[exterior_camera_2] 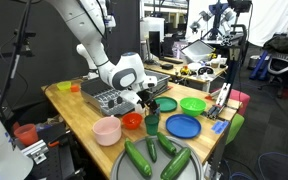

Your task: Pour the contents of the jug into the pink mug

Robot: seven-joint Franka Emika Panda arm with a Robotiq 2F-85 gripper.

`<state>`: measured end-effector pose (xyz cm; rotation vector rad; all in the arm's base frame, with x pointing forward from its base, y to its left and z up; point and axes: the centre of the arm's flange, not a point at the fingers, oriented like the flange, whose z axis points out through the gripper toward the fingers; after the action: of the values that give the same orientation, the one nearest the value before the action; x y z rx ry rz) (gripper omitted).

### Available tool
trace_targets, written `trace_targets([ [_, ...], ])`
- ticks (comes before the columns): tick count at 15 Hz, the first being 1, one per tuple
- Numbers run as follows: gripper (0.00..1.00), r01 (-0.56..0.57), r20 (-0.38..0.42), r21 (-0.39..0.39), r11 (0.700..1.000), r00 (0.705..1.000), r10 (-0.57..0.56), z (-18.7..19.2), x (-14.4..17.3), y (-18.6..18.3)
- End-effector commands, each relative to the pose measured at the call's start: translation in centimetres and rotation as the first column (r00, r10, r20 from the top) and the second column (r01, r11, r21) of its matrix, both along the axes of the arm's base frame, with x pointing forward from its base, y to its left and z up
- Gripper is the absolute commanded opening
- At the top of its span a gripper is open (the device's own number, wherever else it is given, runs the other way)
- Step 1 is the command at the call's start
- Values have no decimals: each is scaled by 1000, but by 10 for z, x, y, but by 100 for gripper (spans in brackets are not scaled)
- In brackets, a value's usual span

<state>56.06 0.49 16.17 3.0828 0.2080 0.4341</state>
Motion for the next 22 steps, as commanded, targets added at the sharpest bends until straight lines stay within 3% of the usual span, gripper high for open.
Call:
trace_targets([
  [1, 100, -8, -17, 6, 1000, 1000, 8, -2, 5, -8],
  [7, 97, -9, -32, 4, 1000, 999, 9, -9, 1, -10],
  [9, 72, -12, -31, 5, 1000, 999, 12, -9, 1, -9],
  [11, 64, -17, -28, 4, 1000, 999, 17, -8, 2, -7],
  [20, 1, -20, -32, -2, 1000, 999, 20, -9, 2, -6],
  [22, 3, -16, -32, -6, 1000, 999, 15, -9, 1, -7],
])
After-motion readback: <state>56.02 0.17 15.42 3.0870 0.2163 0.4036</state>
